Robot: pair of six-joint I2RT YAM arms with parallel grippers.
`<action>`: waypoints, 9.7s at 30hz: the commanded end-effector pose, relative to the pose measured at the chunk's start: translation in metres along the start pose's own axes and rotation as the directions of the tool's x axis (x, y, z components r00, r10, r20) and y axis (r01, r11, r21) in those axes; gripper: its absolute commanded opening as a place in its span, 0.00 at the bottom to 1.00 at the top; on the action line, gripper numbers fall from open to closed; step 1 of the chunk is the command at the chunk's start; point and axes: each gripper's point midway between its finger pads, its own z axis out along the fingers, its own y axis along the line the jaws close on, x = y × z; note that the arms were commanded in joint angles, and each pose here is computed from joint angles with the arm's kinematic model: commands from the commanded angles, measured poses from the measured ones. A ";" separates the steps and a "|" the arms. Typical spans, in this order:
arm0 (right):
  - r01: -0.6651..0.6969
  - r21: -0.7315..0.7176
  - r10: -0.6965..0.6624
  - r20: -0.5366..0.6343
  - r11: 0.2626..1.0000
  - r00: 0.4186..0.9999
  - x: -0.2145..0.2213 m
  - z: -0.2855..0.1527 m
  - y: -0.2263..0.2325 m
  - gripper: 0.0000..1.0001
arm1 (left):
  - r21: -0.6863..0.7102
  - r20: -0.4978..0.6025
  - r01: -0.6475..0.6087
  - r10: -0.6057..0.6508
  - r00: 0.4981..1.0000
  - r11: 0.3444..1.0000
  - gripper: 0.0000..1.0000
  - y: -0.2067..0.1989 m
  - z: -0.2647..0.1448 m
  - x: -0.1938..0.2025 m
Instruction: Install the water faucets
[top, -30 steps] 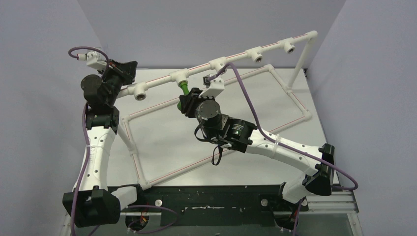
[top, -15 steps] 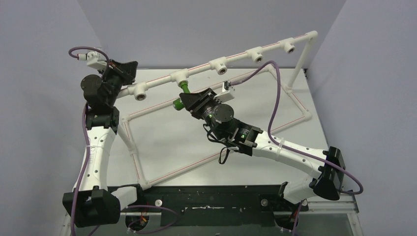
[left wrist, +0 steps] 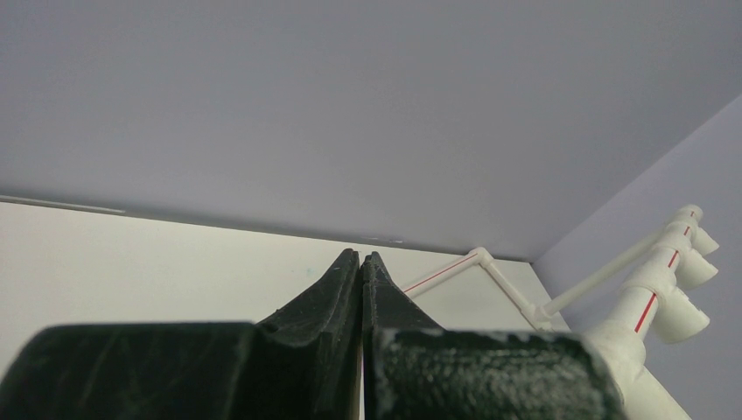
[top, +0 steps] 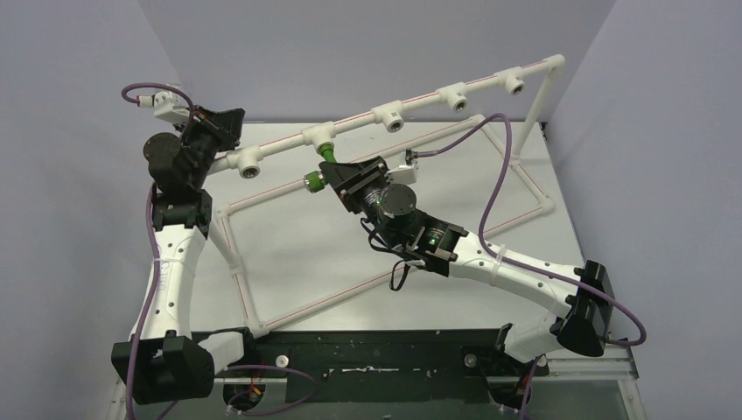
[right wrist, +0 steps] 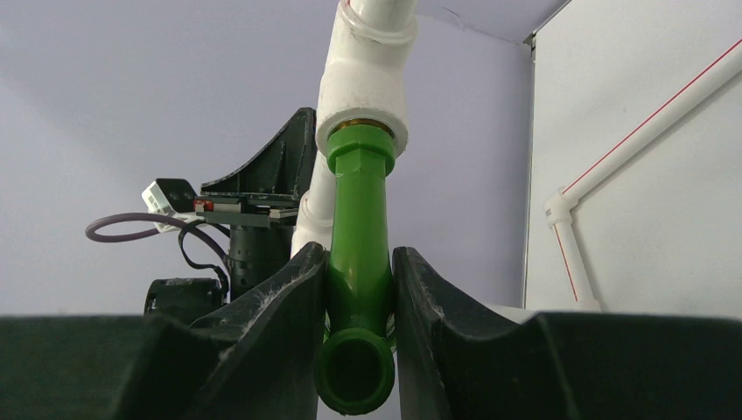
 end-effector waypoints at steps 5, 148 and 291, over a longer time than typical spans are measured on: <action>-0.164 -0.218 0.171 0.015 0.962 0.985 -0.028 -0.022 0.075 0.15 | -0.350 -0.412 0.104 -0.253 0.875 0.931 0.00 0.100 -0.031 0.160; 0.543 0.050 -0.500 0.464 0.839 0.731 -0.060 -0.018 0.014 0.00 | -0.331 -0.411 0.135 -0.272 0.870 0.934 0.00 0.094 -0.031 0.159; 0.839 0.233 -0.770 0.334 -0.492 -0.544 -0.031 -0.019 0.033 0.00 | -0.342 -0.398 0.151 -0.289 0.870 0.927 0.00 0.100 -0.032 0.157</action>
